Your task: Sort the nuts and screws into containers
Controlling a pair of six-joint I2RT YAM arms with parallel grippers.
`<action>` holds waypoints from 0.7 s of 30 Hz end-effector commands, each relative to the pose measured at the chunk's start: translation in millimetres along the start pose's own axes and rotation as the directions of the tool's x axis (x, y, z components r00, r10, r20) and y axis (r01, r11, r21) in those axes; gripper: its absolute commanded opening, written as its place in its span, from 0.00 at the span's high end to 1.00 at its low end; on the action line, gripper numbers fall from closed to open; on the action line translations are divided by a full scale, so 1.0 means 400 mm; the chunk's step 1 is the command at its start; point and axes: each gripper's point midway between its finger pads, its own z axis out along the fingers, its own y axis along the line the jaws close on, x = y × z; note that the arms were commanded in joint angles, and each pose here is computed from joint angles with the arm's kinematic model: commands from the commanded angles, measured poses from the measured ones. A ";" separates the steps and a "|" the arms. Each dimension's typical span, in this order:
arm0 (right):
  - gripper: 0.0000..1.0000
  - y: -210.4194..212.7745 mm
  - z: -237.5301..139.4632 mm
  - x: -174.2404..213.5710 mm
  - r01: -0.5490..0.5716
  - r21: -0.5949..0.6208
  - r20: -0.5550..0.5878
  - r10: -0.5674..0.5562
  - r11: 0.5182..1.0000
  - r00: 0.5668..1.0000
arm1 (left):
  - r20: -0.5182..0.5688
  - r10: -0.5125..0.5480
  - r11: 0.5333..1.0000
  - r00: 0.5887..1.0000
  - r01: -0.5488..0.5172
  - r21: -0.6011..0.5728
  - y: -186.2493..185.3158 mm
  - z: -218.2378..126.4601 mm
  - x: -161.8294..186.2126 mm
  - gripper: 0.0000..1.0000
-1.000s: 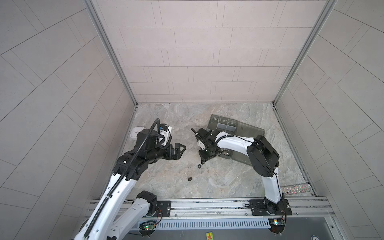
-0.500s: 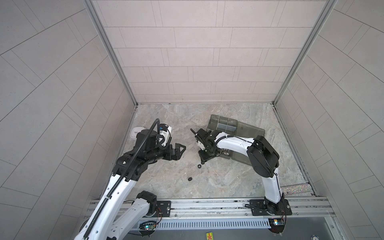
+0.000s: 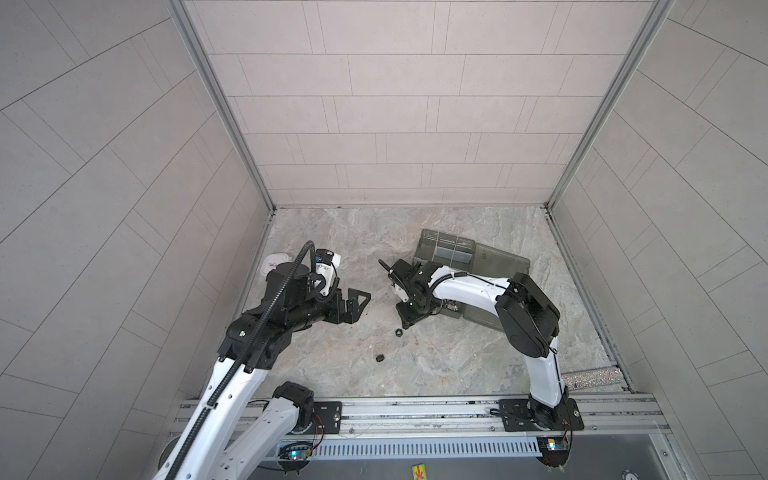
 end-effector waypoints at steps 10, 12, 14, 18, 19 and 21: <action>0.58 0.017 -0.024 0.003 0.002 0.005 0.010 -0.002 1.000 1.000 | 0.002 0.007 1.000 1.000 -0.007 0.008 -0.005 -0.006 0.005 0.00; 0.58 0.017 -0.017 0.006 0.001 0.003 0.002 -0.001 1.000 1.000 | 0.000 0.006 1.000 1.000 -0.006 0.004 -0.003 -0.006 0.007 0.00; 0.57 0.019 -0.010 0.007 0.000 -0.001 -0.003 0.000 1.000 1.000 | -0.001 0.006 1.000 1.000 -0.006 0.006 -0.004 -0.006 0.009 0.00; 0.58 0.022 0.000 0.007 -0.006 -0.009 -0.008 0.006 1.000 1.000 | -0.003 0.005 1.000 1.000 -0.005 0.000 -0.001 -0.007 0.012 0.00; 0.58 0.023 0.003 0.007 -0.006 -0.011 -0.010 0.006 1.000 1.000 | -0.003 0.005 1.000 1.000 -0.005 -0.003 0.000 -0.008 0.013 0.00; 0.58 0.023 0.009 0.008 -0.007 -0.011 -0.016 0.007 1.000 1.000 | -0.003 0.008 1.000 1.000 -0.008 -0.009 0.003 -0.010 0.014 0.00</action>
